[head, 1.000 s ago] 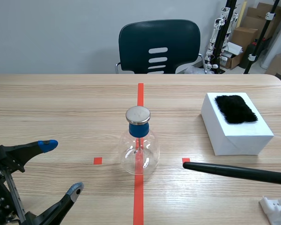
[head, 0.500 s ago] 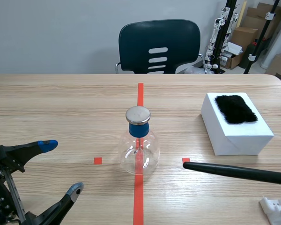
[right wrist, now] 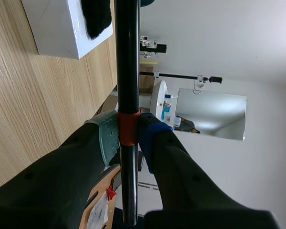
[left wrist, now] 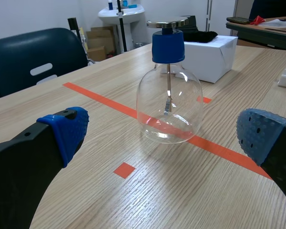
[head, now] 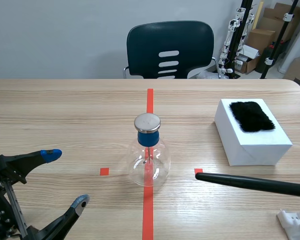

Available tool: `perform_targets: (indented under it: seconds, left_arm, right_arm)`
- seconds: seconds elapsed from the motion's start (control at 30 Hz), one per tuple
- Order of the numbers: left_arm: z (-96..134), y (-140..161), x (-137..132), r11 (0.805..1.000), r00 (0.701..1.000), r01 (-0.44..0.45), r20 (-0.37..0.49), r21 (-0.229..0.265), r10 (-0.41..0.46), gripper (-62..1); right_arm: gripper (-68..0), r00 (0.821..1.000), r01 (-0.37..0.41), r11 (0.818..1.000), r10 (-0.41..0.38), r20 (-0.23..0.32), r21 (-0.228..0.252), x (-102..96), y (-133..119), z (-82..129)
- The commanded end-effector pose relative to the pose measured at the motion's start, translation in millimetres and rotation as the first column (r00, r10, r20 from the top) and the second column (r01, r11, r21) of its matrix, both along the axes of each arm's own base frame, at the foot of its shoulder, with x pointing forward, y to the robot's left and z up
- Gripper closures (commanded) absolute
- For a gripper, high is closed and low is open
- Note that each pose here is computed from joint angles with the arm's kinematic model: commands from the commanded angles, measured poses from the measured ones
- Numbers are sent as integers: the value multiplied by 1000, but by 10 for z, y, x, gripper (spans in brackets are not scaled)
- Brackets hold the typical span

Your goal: Do the electroscope experiment. hold the rod still at the electroscope

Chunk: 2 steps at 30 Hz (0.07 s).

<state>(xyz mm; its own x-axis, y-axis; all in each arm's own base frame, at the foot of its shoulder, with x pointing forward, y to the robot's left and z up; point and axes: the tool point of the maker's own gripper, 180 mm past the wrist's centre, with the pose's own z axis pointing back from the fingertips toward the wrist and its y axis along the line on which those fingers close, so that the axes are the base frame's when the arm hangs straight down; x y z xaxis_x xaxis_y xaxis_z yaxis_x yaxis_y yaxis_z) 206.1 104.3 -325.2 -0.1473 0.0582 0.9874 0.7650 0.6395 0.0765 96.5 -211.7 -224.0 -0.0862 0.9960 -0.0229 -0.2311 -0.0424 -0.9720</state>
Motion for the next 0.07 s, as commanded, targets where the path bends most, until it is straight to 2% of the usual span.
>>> perform_targets:
  seconds: [0.0, 0.03]
  left_arm:
    - [77, -17, 18, 1000, 1000, -1, 24, -30, 1, -623]
    - [77, -17, 18, 1000, 1000, -1, 24, -30, 1, -623]
  right_arm:
    - [-4, 1000, -3, 1000, 3, 28, -18, 35, -20, 82]
    - [-4, 1000, -3, 1000, 3, 28, -18, 35, -20, 82]
